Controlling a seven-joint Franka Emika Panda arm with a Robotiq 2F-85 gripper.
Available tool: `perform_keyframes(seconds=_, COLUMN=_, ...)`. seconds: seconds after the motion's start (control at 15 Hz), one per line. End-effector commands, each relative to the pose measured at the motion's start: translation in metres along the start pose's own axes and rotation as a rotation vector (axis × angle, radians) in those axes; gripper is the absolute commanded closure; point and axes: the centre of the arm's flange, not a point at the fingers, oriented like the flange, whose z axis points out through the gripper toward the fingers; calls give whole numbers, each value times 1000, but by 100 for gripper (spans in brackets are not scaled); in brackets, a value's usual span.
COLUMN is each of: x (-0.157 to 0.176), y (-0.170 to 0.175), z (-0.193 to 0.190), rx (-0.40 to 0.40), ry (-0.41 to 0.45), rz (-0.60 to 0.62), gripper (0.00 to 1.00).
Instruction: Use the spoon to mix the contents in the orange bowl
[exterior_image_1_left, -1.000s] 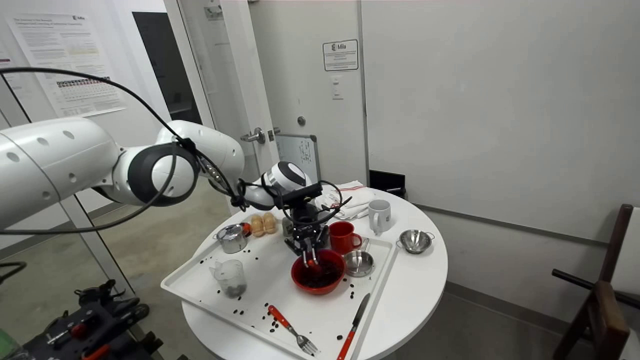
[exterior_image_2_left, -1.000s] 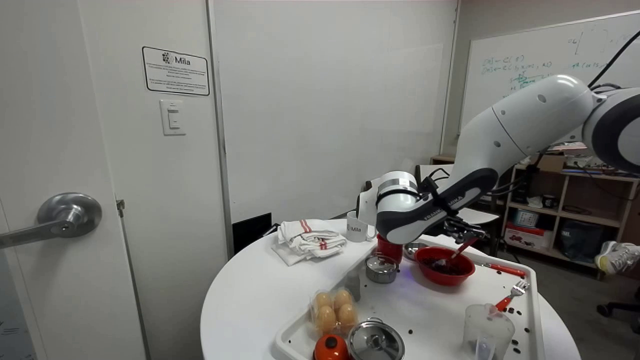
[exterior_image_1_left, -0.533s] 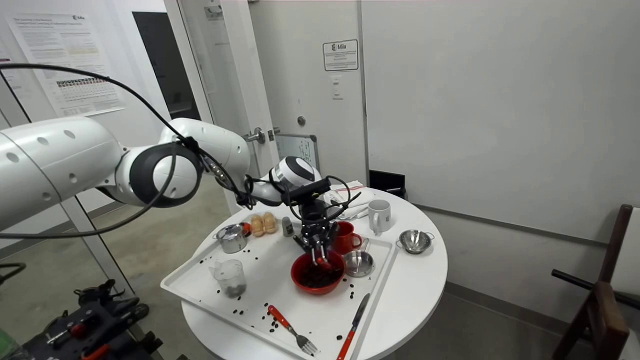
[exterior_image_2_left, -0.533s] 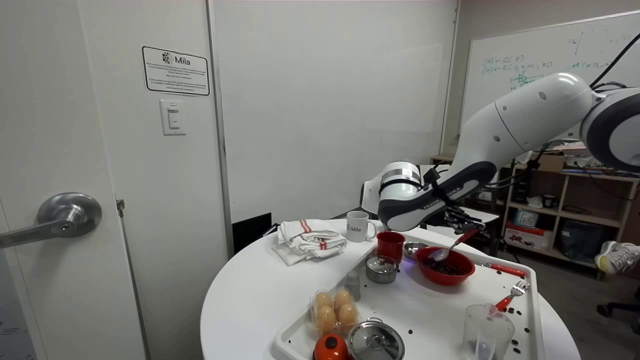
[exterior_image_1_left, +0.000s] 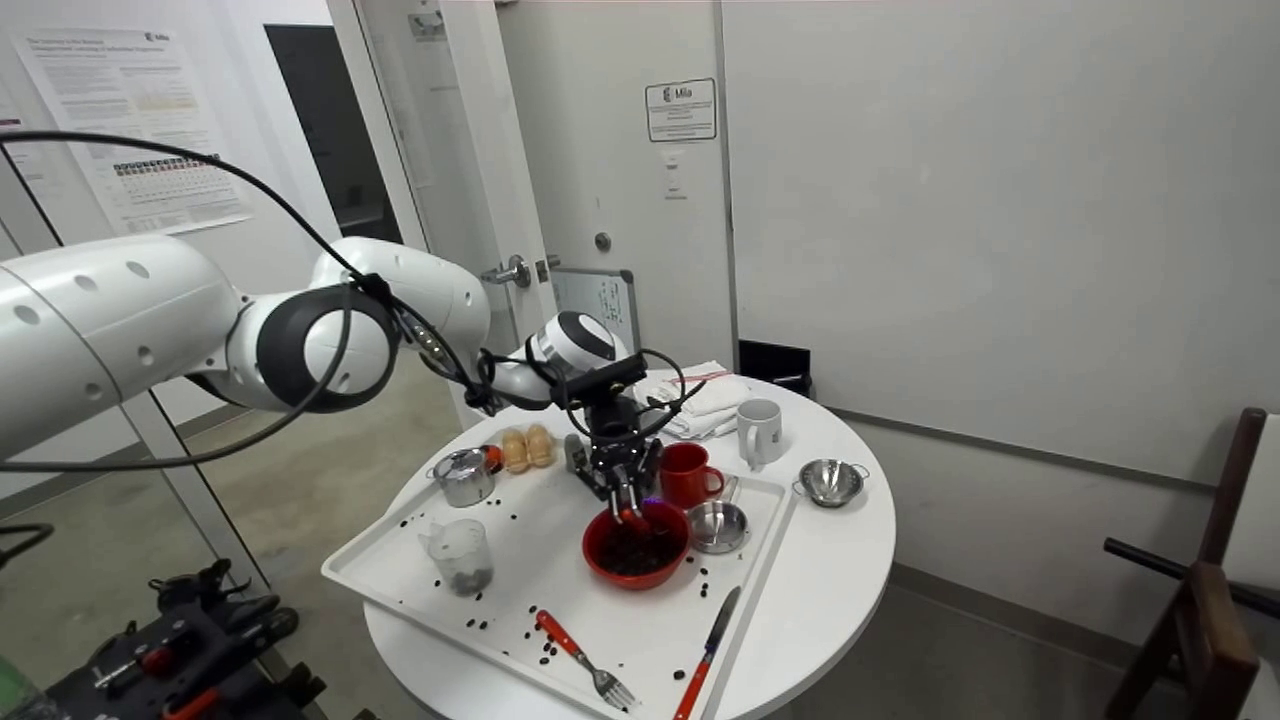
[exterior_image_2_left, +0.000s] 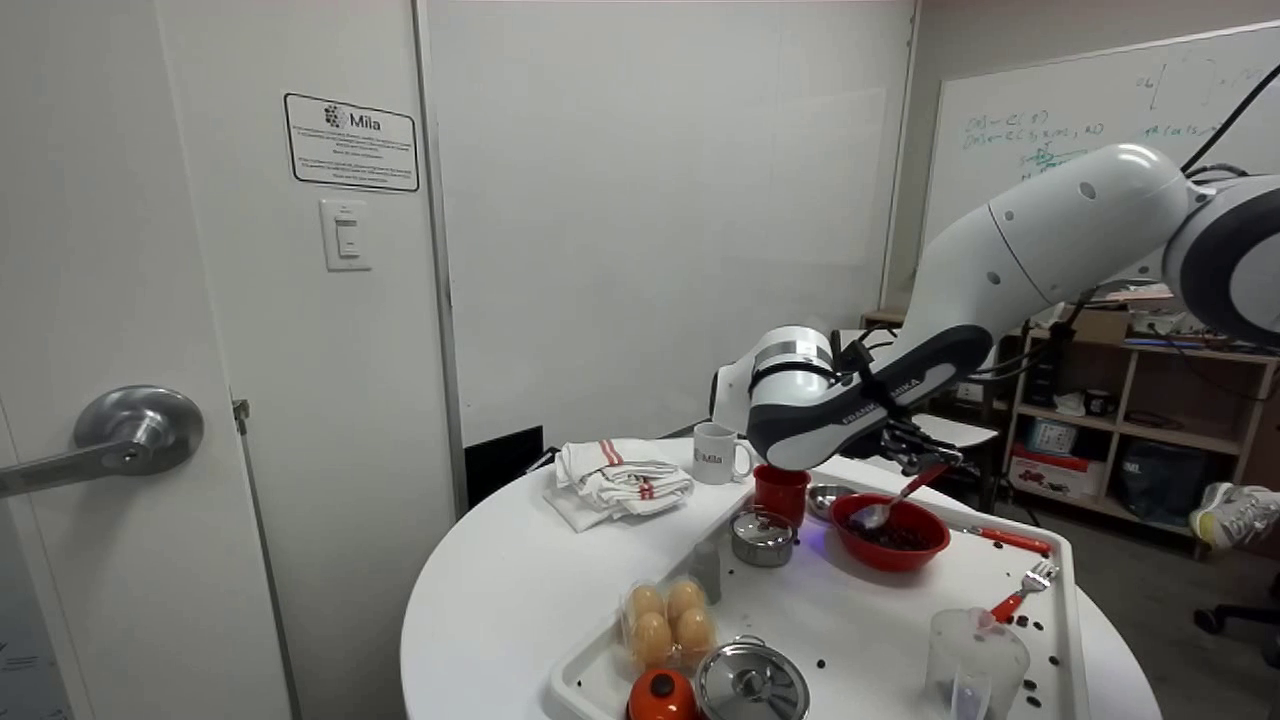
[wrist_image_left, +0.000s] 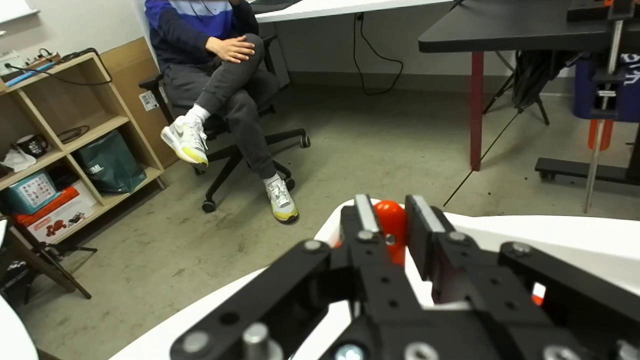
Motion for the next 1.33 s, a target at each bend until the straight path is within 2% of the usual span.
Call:
perform_keyframes(seconds=0.0, x=43, y=-1, z=-62, rx=-37, ry=-3, rz=0, gripper=92)
perform_keyframes(seconds=0.27, x=39, y=-21, z=-67, rx=-76, ry=-4, rz=-28, gripper=92)
perform_keyframes(seconds=0.6, x=41, y=-41, z=-28, rx=-83, ry=-54, rz=-99, gripper=92)
perform_keyframes(seconds=0.93, x=44, y=-43, z=19, rx=-20, ry=-110, rz=-165, gripper=92)
perform_keyframes(seconds=1.27, x=47, y=-6, z=59, rx=78, ry=-157, rz=-116, gripper=92)
